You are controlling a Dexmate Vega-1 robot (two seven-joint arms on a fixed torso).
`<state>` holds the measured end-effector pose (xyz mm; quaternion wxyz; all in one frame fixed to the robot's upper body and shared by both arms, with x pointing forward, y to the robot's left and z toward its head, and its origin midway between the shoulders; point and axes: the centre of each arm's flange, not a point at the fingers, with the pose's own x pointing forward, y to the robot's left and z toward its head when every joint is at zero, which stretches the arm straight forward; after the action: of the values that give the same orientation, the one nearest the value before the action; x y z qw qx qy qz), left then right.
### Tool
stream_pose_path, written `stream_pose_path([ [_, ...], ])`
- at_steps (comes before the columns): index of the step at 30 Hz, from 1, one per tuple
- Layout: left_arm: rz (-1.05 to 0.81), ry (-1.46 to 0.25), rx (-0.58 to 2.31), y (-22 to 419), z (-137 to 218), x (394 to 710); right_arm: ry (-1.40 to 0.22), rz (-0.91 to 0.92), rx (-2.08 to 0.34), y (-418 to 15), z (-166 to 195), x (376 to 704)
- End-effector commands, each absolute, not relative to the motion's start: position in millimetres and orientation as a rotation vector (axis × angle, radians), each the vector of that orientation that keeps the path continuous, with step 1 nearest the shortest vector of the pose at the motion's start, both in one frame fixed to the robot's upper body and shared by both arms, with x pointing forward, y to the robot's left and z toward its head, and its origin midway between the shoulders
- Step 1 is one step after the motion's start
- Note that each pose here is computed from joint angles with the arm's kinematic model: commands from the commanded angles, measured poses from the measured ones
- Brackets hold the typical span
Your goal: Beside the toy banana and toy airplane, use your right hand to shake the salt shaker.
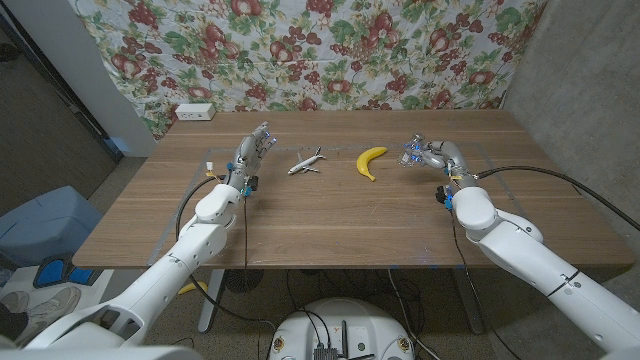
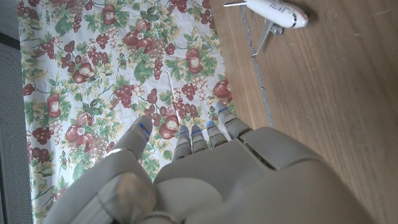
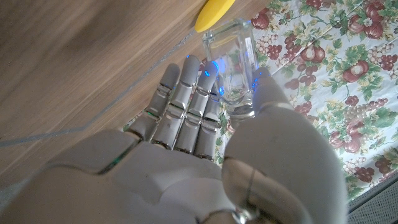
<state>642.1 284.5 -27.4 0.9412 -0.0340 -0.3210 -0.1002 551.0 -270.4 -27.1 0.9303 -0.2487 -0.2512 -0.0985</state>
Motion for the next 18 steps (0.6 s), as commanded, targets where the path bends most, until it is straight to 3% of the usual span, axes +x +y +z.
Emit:
stream_pose_path([
  [1,-0.204,-0.654,-0.072,285.9,-28.0,643.7,-0.565,-0.266,-0.463,-269.1,-31.8,549.2],
  [18,-0.200,-0.652,-0.075,285.3,-27.6,645.9,-0.681,-0.511,-0.186,-271.5,-49.1,544.6],
])
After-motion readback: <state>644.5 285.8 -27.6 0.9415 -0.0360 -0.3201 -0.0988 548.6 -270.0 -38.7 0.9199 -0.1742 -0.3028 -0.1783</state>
